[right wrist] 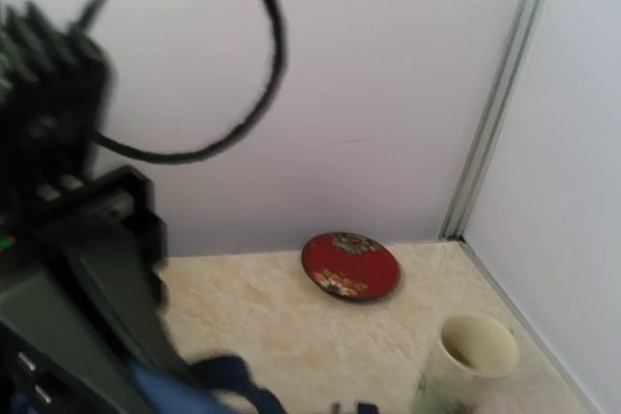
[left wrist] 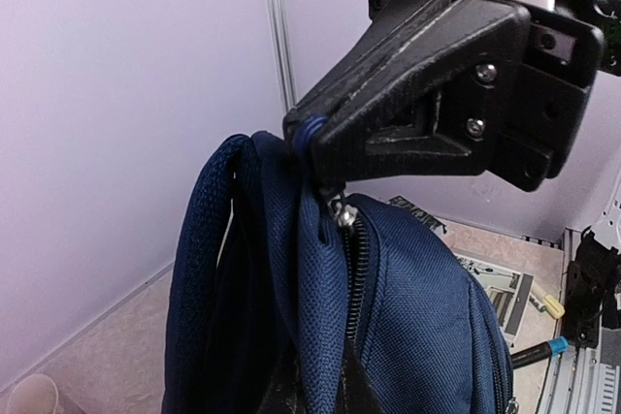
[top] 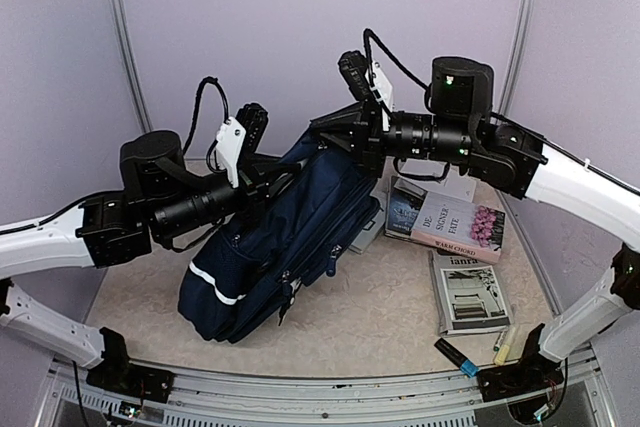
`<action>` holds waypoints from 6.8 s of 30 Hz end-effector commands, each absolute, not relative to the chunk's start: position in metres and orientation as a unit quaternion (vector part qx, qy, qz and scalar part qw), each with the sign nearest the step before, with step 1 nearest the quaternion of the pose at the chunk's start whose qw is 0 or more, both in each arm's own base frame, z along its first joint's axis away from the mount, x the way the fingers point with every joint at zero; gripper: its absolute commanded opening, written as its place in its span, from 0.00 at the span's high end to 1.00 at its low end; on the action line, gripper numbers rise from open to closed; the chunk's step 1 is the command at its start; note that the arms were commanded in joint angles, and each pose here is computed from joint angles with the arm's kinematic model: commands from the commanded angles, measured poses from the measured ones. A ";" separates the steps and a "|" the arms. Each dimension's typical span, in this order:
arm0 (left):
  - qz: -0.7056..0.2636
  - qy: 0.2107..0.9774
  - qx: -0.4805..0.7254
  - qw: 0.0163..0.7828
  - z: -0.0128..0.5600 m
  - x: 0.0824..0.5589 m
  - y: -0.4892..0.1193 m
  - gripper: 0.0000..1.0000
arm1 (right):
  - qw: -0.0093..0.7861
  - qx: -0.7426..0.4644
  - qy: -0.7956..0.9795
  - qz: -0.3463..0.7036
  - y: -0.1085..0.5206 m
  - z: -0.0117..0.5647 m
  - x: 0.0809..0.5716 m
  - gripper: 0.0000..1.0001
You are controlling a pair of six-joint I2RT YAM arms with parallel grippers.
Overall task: Pack the student bag
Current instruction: Unzip the largest pocket of the student bag, then hold the largest pocket of the student bag, then unzip the largest pocket of the student bag, then pick up the book from the corner of the board, then place the book at the corner of the board.
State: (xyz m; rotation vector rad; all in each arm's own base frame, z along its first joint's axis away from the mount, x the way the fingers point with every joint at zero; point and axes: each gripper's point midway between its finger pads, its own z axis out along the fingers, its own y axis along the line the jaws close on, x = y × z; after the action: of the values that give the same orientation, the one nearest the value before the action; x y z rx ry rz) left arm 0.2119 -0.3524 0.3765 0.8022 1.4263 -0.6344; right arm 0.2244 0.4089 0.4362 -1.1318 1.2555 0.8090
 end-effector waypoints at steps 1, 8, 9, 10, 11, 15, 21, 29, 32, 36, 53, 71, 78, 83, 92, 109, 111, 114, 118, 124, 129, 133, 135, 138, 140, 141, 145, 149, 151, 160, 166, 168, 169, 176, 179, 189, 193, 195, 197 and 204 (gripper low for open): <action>-0.302 0.573 0.368 0.667 0.407 0.188 -0.343 1.00 | 0.641 -0.404 0.569 0.319 0.359 0.448 0.263 1.00; -0.314 0.522 0.399 0.685 0.426 0.161 -0.323 1.00 | 0.687 -0.283 0.626 0.237 0.263 0.445 0.321 1.00; -0.318 0.513 0.398 0.691 0.432 0.157 -0.318 1.00 | 0.691 -0.269 0.632 0.225 0.250 0.442 0.328 1.00; -0.322 0.506 0.394 0.697 0.438 0.154 -0.312 1.00 | 0.697 -0.254 0.636 0.215 0.236 0.443 0.335 1.00; -0.325 0.500 0.388 0.703 0.444 0.152 -0.306 1.00 | 0.698 -0.238 0.642 0.209 0.224 0.442 0.341 1.00; -0.374 0.468 0.369 0.710 0.459 0.139 -0.282 1.00 | 0.710 -0.218 0.638 0.204 0.205 0.460 0.347 1.00; -0.378 0.527 0.301 0.699 0.433 0.171 -0.257 1.00 | 0.713 -0.254 0.600 0.258 0.225 0.502 0.332 1.00; -0.372 0.608 0.370 0.596 0.363 0.175 -0.276 0.21 | 0.668 -0.348 0.562 0.343 0.301 0.513 0.292 1.00; -0.373 0.568 0.407 0.611 0.397 0.161 -0.279 0.04 | 0.662 -0.382 0.538 0.357 0.333 0.519 0.273 1.00; -0.323 0.566 0.366 0.665 0.449 0.184 -0.270 0.01 | 0.652 -0.403 0.523 0.373 0.353 0.521 0.262 1.00; -0.271 0.607 0.364 0.653 0.458 0.248 -0.309 0.50 | 0.649 -0.402 0.529 0.370 0.368 0.505 0.255 1.00; -0.286 0.508 0.389 0.714 0.503 0.186 -0.261 1.00 | 0.662 -0.240 0.647 0.291 0.227 0.419 0.342 1.00; -0.323 0.447 0.357 0.754 0.546 0.155 -0.235 1.00 | 0.563 -0.228 0.710 0.357 0.225 0.299 0.358 1.00; -0.323 0.444 0.335 0.766 0.555 0.151 -0.222 1.00 | 0.515 -0.210 0.742 0.374 0.232 0.244 0.370 1.00; -0.286 0.490 0.320 0.758 0.533 0.178 -0.227 1.00 | 0.482 -0.201 0.764 0.379 0.237 0.222 0.382 1.00; -0.041 0.560 0.275 0.780 0.535 0.271 -0.250 1.00 | 0.443 0.205 0.862 0.138 -0.003 0.173 0.379 0.00; -0.037 0.569 0.308 0.762 0.509 0.271 -0.272 1.00 | 0.421 0.239 0.863 0.144 -0.021 0.150 0.371 0.00; -0.071 0.580 0.336 0.739 0.477 0.268 -0.296 1.00 | 0.392 0.255 0.870 0.157 -0.032 0.118 0.364 0.00; -0.107 0.597 0.350 0.714 0.446 0.266 -0.315 1.00 | 0.363 0.257 0.871 0.210 -0.027 0.087 0.360 0.00; -0.159 0.599 0.365 0.695 0.425 0.254 -0.332 1.00 | 0.348 0.258 0.843 0.320 -0.009 0.064 0.350 0.00; -0.172 0.601 0.365 0.690 0.421 0.249 -0.335 1.00 | 0.340 0.228 0.831 0.376 0.009 0.063 0.350 0.00; -0.179 0.600 0.362 0.690 0.420 0.246 -0.336 1.00 | 0.334 0.224 0.818 0.410 0.017 0.064 0.353 0.01; -0.182 0.600 0.363 0.689 0.420 0.245 -0.337 1.00 | 0.336 0.225 0.810 0.424 0.019 0.068 0.355 0.01; -0.183 0.600 0.364 0.688 0.420 0.244 -0.339 1.00 | 0.346 0.215 0.797 0.445 0.022 0.075 0.358 0.04; -0.182 0.600 0.364 0.689 0.419 0.244 -0.339 1.00 | 0.352 0.202 0.792 0.456 0.025 0.081 0.361 0.08; -0.181 0.601 0.364 0.688 0.419 0.244 -0.340 1.00 | 0.355 0.196 0.790 0.460 0.025 0.083 0.364 0.11; -0.180 0.602 0.364 0.688 0.418 0.244 -0.340 1.00 | 0.360 0.181 0.790 0.462 0.025 0.088 0.371 0.29; -0.177 0.603 0.365 0.687 0.417 0.244 -0.341 1.00 | 0.369 0.171 0.786 0.466 0.024 0.098 0.376 0.49; -0.176 0.604 0.366 0.686 0.415 0.245 -0.342 1.00 | 0.374 0.167 0.785 0.465 0.024 0.103 0.377 0.56; -0.175 0.603 0.370 0.685 0.413 0.244 -0.343 1.00 | 0.412 0.136 0.801 0.413 0.014 0.131 0.384 0.65; -0.170 0.602 0.371 0.686 0.412 0.244 -0.341 1.00 | 0.424 0.123 0.817 0.370 0.005 0.139 0.387 0.59; -0.171 0.601 0.372 0.687 0.412 0.243 -0.341 1.00 | 0.418 0.124 0.820 0.371 0.006 0.135 0.385 0.57; -0.171 0.600 0.373 0.687 0.411 0.243 -0.342 1.00 | 0.416 0.125 0.821 0.372 0.007 0.133 0.384 0.56; -0.168 0.601 0.377 0.684 0.408 0.243 -0.342 1.00 | 0.397 0.099 0.831 0.376 0.021 0.121 0.385 0.39; -0.169 0.602 0.376 0.684 0.407 0.243 -0.342 1.00 | 0.386 0.094 0.830 0.391 0.023 0.113 0.392 0.34; -0.165 0.605 0.382 0.679 0.401 0.244 -0.344 1.00 | 0.385 0.098 0.831 0.389 0.016 0.109 0.418 0.29; -0.160 0.605 0.387 0.677 0.399 0.246 -0.346 1.00 | 0.392 0.078 0.845 0.355 0.007 0.107 0.431 0.18; -0.158 0.605 0.388 0.677 0.397 0.246 -0.346 1.00 | 0.376 0.081 0.851 0.359 0.006 0.100 0.436 0.15; -0.157 0.605 0.387 0.677 0.397 0.246 -0.345 1.00 | 0.364 0.084 0.848 0.376 0.011 0.096 0.436 0.16; -0.157 0.607 0.388 0.676 0.396 0.246 -0.343 1.00 | 0.343 0.092 0.851 0.388 0.030 0.087 0.423 0.17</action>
State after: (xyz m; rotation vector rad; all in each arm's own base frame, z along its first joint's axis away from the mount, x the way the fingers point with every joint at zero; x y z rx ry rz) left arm 0.2466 -0.3466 0.3674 0.9406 1.4455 -0.3226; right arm 0.4341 0.0154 0.0981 0.2286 2.1676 0.9745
